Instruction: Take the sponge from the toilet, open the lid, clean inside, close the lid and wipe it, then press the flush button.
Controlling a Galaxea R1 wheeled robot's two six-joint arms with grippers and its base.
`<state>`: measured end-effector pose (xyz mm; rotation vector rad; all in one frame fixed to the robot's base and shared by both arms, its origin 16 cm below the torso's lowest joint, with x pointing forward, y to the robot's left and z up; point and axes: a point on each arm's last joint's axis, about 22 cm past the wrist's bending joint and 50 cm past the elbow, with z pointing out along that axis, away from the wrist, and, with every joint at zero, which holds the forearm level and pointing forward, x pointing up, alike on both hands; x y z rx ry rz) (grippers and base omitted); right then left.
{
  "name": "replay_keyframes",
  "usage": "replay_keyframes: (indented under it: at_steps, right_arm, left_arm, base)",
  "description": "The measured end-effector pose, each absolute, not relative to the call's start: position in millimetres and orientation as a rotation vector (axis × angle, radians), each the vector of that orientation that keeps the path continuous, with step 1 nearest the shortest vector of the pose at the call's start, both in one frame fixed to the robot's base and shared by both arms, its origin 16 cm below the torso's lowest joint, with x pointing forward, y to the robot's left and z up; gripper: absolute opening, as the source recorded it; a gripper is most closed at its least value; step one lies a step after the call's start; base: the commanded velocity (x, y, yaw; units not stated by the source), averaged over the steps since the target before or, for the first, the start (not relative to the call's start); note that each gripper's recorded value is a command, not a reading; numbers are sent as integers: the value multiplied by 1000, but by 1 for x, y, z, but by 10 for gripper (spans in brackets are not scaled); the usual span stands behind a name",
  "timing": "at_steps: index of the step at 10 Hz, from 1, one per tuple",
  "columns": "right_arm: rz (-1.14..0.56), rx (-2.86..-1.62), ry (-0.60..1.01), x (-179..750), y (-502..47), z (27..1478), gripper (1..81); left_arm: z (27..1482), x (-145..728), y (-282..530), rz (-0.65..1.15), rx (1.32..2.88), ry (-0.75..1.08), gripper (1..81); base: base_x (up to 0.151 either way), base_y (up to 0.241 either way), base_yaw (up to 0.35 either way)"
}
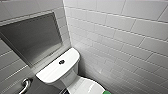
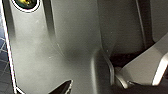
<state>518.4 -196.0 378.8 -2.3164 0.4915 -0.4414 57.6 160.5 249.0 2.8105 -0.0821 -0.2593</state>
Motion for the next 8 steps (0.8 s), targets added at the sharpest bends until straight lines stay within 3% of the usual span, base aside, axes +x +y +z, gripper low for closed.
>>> replay_keyframes:
  at_steps: [8]
  right_arm:
    - [-359, -2349, 479, 520, -156, 348, 811]
  left_arm:
    - [249, 58, 161, -258, 2811, -81, 811]
  base:
    - [0, 0, 0]
